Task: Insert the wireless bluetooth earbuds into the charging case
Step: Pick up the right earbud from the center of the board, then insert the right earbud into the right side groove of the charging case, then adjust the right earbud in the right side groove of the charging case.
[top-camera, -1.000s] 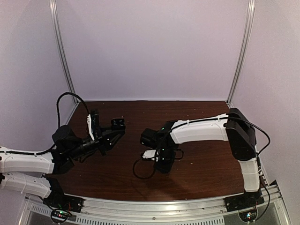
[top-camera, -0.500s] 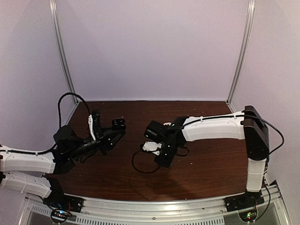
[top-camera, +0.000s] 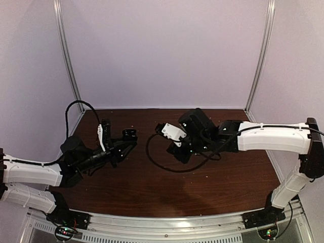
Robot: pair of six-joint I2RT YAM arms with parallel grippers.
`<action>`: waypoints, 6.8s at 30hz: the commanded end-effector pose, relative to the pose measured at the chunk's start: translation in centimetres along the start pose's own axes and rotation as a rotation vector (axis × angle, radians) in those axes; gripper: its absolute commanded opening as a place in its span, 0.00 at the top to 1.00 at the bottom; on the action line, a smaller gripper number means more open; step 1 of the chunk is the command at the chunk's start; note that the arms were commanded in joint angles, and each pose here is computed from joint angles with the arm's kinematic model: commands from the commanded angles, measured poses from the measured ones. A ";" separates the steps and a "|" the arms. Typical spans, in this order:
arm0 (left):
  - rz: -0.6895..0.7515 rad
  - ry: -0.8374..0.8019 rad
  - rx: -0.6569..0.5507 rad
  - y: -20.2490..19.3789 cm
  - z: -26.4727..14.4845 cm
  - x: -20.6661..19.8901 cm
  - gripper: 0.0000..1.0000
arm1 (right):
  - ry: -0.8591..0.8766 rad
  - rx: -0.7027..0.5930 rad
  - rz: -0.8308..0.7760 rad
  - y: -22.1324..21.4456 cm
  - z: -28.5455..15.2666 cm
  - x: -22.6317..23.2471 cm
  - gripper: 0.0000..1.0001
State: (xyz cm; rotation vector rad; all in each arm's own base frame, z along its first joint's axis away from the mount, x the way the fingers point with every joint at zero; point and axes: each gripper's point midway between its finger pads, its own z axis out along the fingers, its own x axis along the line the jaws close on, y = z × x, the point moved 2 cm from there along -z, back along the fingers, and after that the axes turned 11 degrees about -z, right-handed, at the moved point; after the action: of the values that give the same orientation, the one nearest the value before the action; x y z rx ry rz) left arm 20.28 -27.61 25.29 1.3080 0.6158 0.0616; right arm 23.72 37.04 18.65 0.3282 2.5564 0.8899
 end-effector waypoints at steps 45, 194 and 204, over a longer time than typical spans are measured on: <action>0.023 -0.470 0.001 2.3 1.6 -7.4 0.95 | 0.038 -0.885 -0.228 17.1 -13.7 4.5 0.91; 0.037 -0.420 -0.026 3.0 1.4 -7.0 0.95 | -0.066 -0.698 -0.049 12.4 -10.9 4.0 0.86; 0.063 -0.434 -0.015 2.6 1.2 -7.2 0.95 | -0.002 -0.756 -0.063 12.4 -13.0 4.6 0.85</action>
State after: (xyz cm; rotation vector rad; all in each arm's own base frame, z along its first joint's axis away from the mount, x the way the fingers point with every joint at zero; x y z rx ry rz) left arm 16.41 -30.82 29.05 1.3000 0.2896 -0.1941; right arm 15.56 42.16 32.30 0.0298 2.0496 1.6328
